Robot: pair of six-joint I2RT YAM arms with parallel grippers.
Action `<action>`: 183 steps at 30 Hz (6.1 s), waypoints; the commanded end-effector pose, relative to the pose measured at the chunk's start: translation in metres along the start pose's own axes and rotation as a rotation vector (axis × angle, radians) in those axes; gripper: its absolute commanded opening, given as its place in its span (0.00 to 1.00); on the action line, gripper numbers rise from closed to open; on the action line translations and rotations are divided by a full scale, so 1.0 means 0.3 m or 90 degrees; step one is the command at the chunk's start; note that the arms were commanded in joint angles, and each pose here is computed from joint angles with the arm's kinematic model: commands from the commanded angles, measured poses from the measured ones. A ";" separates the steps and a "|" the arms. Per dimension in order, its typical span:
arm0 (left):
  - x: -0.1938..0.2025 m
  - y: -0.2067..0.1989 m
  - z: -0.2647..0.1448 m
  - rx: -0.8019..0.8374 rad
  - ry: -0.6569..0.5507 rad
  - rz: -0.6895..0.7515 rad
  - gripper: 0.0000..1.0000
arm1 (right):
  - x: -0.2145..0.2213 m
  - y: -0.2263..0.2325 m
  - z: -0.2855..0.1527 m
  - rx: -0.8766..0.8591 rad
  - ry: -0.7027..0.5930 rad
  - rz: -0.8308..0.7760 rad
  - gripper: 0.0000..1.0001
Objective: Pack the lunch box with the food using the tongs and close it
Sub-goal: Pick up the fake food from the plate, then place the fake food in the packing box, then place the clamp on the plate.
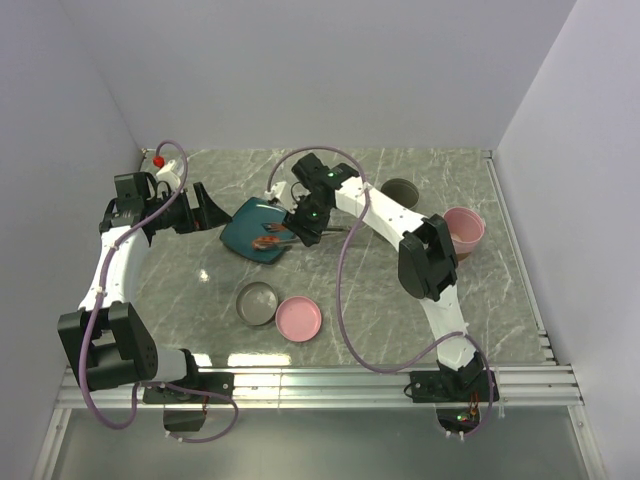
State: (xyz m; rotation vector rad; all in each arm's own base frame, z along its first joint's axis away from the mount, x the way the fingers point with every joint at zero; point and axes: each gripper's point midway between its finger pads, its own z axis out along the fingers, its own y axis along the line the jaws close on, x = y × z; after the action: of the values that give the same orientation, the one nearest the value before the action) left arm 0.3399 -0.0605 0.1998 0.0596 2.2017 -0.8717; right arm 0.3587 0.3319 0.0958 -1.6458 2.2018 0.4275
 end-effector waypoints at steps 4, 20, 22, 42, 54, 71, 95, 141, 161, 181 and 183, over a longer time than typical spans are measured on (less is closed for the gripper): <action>-0.035 -0.025 -0.023 0.004 -0.028 0.034 0.99 | -0.065 -0.021 -0.052 0.023 -0.022 -0.030 0.58; -0.036 -0.034 -0.026 0.011 -0.032 0.037 0.99 | -0.041 0.086 -0.052 -0.042 -0.004 -0.022 0.52; -0.038 -0.035 -0.026 0.011 -0.032 0.036 0.99 | -0.060 0.081 -0.046 -0.030 -0.011 -0.013 0.51; -0.046 -0.032 -0.023 0.012 -0.029 0.041 0.99 | -0.101 0.069 -0.036 -0.016 -0.015 0.007 0.34; -0.048 -0.036 -0.024 0.016 -0.032 0.042 0.99 | -0.182 0.084 -0.217 -0.004 -0.102 0.027 0.31; -0.052 -0.042 -0.026 0.018 -0.034 0.042 0.99 | -0.227 0.015 -0.335 0.011 -0.164 0.066 0.28; -0.055 -0.032 -0.020 0.008 -0.029 0.073 0.99 | 0.050 -0.108 -0.843 0.120 -0.269 0.211 0.27; -0.077 -0.080 0.013 0.031 -0.041 0.080 0.99 | 0.602 -0.231 -0.999 0.251 -0.174 0.421 0.47; -0.103 -0.107 -0.002 0.055 -0.038 0.059 0.99 | 0.210 -0.109 -0.902 0.184 -0.225 0.217 0.48; -0.119 -0.069 -0.048 0.032 -0.050 0.048 0.99 | -0.187 -0.033 -0.312 0.057 -0.245 0.109 0.45; -0.113 -0.062 -0.048 0.027 -0.050 0.046 0.99 | -0.194 -0.038 -0.269 0.060 -0.246 0.107 0.45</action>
State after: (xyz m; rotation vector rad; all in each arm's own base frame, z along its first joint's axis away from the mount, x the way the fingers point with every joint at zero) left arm 0.3511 -0.0612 0.2325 0.0923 2.1200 -0.9006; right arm 0.3559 0.3248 0.1753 -1.2792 2.1451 0.6242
